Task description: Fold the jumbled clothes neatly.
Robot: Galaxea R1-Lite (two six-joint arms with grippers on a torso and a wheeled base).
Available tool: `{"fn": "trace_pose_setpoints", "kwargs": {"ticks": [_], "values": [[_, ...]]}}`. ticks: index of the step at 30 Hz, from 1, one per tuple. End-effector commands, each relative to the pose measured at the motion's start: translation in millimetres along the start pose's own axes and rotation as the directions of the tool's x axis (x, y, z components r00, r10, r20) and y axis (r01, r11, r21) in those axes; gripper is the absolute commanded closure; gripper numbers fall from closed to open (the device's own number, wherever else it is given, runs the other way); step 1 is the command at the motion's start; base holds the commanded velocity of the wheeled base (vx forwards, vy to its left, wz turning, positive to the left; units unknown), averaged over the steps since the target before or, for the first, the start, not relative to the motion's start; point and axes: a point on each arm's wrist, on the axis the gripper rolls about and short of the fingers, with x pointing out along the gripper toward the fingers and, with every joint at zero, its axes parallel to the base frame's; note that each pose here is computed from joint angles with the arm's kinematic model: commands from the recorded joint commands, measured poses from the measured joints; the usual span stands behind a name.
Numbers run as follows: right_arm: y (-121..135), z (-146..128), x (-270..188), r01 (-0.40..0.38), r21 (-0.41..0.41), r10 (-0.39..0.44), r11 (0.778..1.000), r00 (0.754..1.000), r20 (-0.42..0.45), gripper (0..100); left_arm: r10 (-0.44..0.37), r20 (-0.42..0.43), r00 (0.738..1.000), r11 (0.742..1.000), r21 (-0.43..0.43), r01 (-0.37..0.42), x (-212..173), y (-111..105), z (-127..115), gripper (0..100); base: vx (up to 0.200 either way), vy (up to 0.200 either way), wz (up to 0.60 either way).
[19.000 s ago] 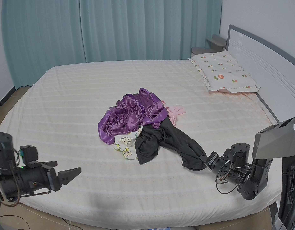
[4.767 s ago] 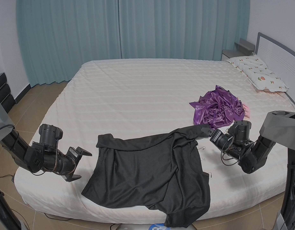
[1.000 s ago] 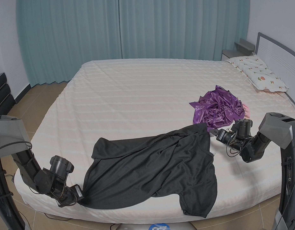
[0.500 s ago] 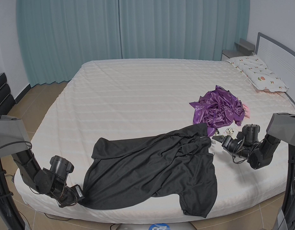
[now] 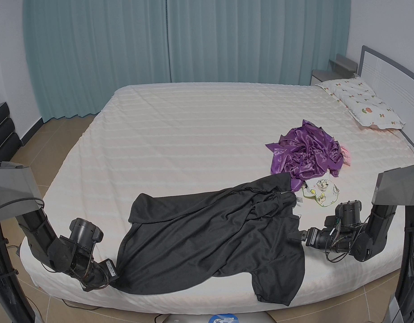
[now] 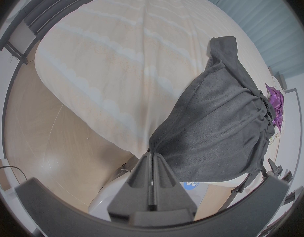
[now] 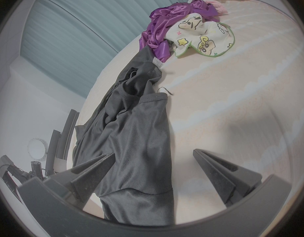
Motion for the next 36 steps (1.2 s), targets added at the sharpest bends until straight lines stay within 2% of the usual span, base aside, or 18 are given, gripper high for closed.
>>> {"fn": "trace_pose_setpoints", "kwargs": {"ticks": [1,2,11,18,23,30,36], "values": [[7.6,-9.4,5.5,-0.004,-0.023,0.003,1.0,1.0,-0.029,0,0.0,0.001,1.0,1.0,-0.001,0.0,-0.1,0.1,0.0,100,0.0,0.0,0.0],[8.1,-9.3,5.8,-0.003,-0.024,0.002,1.0,1.0,-0.027,100,0.0,0.001,1.0,1.0,-0.001,0.0,-0.1,0.1,0.0,100,0.0,0.0,0.0],[5.6,-14.1,2.5,0.036,-0.053,-0.038,0.998,0.999,-0.039,100,0.0,0.001,1.0,1.0,-0.001,0.0,-0.1,0.1,0.0,100,0.0,0.0,0.0],[-21.4,-16.2,-28.4,0.119,-0.085,-0.123,0.989,0.992,-0.039,100,0.013,0.005,1.0,1.0,0.004,-0.013,-0.1,0.9,-0.5,100,0.0,0.0,0.0],[-30.3,-15.3,-44.8,0.149,-0.101,-0.153,0.984,0.988,-0.027,100,0.018,0.001,1.0,1.0,0.011,-0.018,-3.4,2.1,-3.9,100,0.0,0.0,0.0],[-42.0,-23.6,-60.6,0.189,-0.164,-0.201,0.968,0.978,-0.059,100,0.072,-0.029,0.997,0.997,0.03,-0.071,-4.2,4.1,-9.9,100,0.0,0.0,0.0],[-45.1,-23.7,-63.4,0.198,-0.166,-0.21,0.966,0.976,-0.057,100,0.075,-0.034,0.997,0.997,0.035,-0.074,-2.5,3.0,-10.1,100,0.0,0.0,0.0]]}}
